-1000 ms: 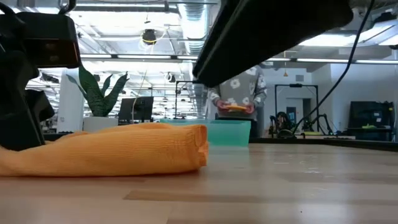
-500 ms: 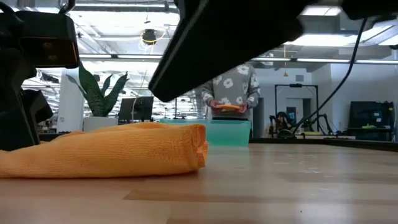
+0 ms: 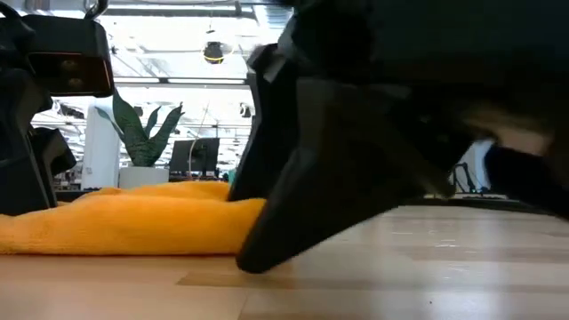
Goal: Roll microfiber towels into tight, uniform cylinder then place into a basket
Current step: Roll the yellow microfiber cloth
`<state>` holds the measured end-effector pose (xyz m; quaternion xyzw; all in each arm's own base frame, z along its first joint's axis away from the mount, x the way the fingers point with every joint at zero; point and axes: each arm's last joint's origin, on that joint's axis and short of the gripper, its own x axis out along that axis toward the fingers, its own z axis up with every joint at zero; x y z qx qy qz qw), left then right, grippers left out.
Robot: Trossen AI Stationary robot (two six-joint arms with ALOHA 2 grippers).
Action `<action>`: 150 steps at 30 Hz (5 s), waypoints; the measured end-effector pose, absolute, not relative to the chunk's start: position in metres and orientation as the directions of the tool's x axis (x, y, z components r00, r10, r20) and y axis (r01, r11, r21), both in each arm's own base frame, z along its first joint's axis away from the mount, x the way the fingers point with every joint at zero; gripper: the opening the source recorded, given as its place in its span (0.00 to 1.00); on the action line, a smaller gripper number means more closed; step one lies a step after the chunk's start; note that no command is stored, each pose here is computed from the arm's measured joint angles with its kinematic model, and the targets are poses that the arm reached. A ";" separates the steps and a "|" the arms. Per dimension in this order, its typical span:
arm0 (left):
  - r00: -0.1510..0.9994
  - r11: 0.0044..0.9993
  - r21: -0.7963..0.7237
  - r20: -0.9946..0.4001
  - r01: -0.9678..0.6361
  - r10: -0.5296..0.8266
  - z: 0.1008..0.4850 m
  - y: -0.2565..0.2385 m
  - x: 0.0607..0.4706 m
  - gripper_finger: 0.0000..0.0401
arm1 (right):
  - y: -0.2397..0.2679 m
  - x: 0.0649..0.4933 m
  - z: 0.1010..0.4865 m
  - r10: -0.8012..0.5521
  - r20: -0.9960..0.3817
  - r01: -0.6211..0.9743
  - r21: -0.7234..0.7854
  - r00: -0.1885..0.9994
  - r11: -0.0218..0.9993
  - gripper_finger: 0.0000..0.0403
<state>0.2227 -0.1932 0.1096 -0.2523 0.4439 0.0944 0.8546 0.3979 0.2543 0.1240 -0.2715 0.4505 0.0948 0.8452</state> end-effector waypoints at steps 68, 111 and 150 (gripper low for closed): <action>0.574 0.955 0.260 -0.808 0.144 0.133 0.140 -0.251 0.214 0.42 | 0.206 0.422 0.115 0.161 -0.911 -0.156 0.108 0.381 0.982 0.02; 0.273 0.834 -0.361 -0.925 -0.416 -0.265 0.188 -0.220 0.241 0.04 | 0.263 0.422 0.166 0.401 -0.839 -0.157 0.369 0.368 0.916 0.02; 0.123 0.835 -0.338 -0.940 -0.435 -0.317 0.158 -0.128 0.271 0.02 | 0.196 0.428 0.184 0.083 -0.943 0.103 0.122 0.321 0.987 0.01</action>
